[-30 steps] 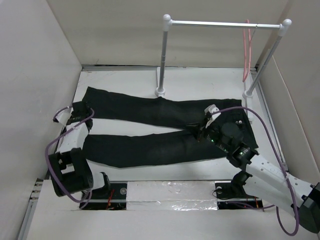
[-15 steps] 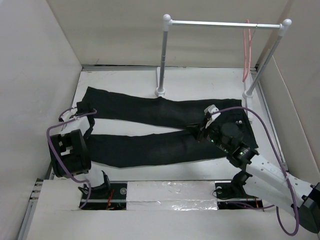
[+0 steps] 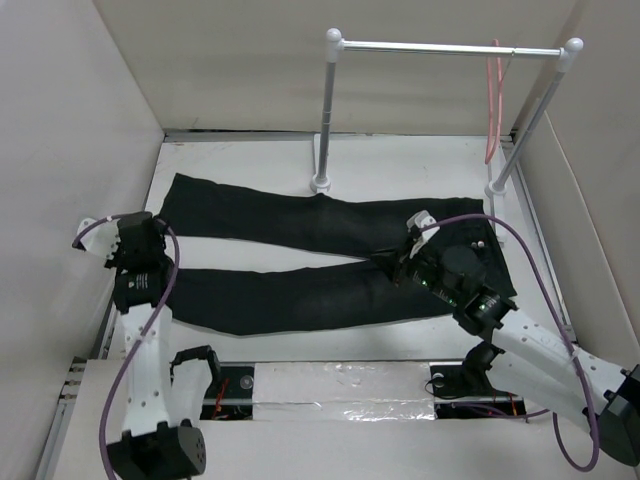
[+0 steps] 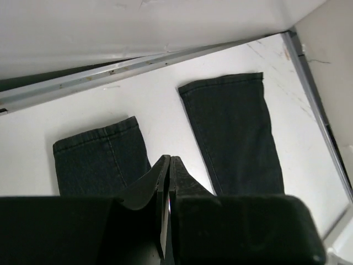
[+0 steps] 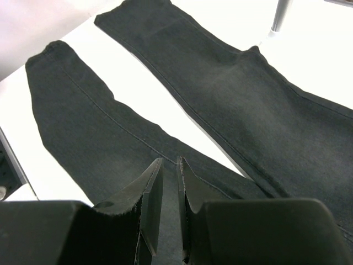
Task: Place the trousers on the hanger
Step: Flatten out the trousers at the center of the board.
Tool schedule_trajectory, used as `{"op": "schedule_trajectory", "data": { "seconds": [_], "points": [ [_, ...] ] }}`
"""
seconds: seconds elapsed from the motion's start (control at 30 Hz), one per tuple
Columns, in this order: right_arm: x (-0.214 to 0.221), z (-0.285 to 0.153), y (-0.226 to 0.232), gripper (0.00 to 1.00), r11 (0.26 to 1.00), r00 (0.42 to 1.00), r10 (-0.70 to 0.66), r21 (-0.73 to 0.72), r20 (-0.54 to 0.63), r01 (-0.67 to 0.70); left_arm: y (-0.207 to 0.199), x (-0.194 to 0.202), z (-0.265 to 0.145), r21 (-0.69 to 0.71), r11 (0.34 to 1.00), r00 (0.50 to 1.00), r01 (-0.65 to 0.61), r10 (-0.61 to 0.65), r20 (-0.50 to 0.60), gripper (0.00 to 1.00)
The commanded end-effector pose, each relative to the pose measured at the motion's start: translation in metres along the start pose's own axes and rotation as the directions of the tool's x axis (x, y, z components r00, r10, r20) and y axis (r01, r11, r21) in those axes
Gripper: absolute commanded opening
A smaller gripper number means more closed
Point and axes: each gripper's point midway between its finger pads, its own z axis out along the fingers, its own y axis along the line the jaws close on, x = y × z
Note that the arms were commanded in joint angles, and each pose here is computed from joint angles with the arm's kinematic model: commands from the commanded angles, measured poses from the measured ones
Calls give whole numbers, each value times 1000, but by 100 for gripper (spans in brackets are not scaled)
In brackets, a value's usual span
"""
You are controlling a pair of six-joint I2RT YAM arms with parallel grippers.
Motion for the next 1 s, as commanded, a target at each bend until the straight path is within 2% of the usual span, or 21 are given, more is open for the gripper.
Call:
{"op": "schedule_trajectory", "data": {
  "seconds": [0.0, 0.03, 0.07, 0.13, 0.17, 0.27, 0.43, 0.53, 0.63, 0.73, 0.77, 0.8, 0.97],
  "points": [
    [-23, 1, 10, 22, 999, 998, -10, -32, 62, 12, 7, 23, 0, 5, 994, 987, -114, 113, -112, 0],
    [-21, 3, 9, 22, 999, 999, -9, -32, 53, 11, 10, 31, 6, -18, 992, 983, -125, 121, -140, 0],
    [-21, 3, 10, 22, 999, 999, -11, -36, 50, 13, 14, 42, 13, -42, 990, 978, -135, 126, -165, 11],
    [-18, 5, 10, 22, 999, 999, -13, -40, 37, 14, 16, 57, 31, -88, 987, 976, -134, 116, -186, 25],
    [-18, 5, 10, 22, 999, 999, -14, -38, 38, 16, 21, 63, 37, -109, 984, 974, -139, 117, -192, 39],
    [-17, 6, 7, 22, 1000, 999, -15, -27, 33, 16, 32, 69, 60, -195, 970, 976, -147, 110, -189, 57],
    [-12, 9, 12, 22, 999, 1000, -18, -47, 21, 19, 40, 89, 91, -289, 936, 962, -202, 134, -237, 58],
    [-10, 12, 12, 22, 998, 1000, -20, -52, 9, 21, 45, 102, 104, -317, 919, 952, -233, 150, -265, 56],
    [-7, 13, 10, 22, 999, 1000, -22, -42, -4, 22, 58, 120, 113, -353, 892, 935, -282, 172, -311, 48],
    [-8, 13, 10, 22, 999, 1000, -25, -42, -4, 25, 65, 136, 119, -372, 875, 919, -309, 176, -352, 21],
    [-7, 13, 10, 22, 999, 1000, -25, -41, -7, 24, 67, 137, 120, -380, 871, 918, -311, 172, -356, 3],
    [-8, 13, 9, 22, 999, 1000, -25, -39, -4, 25, 69, 136, 120, -399, 866, 925, -300, 162, -343, 0],
    [-5, 16, 16, 22, 997, 1000, -23, -70, -11, 22, 55, 106, 104, -385, 889, 956, -247, 157, -249, 0]
  ]
}}
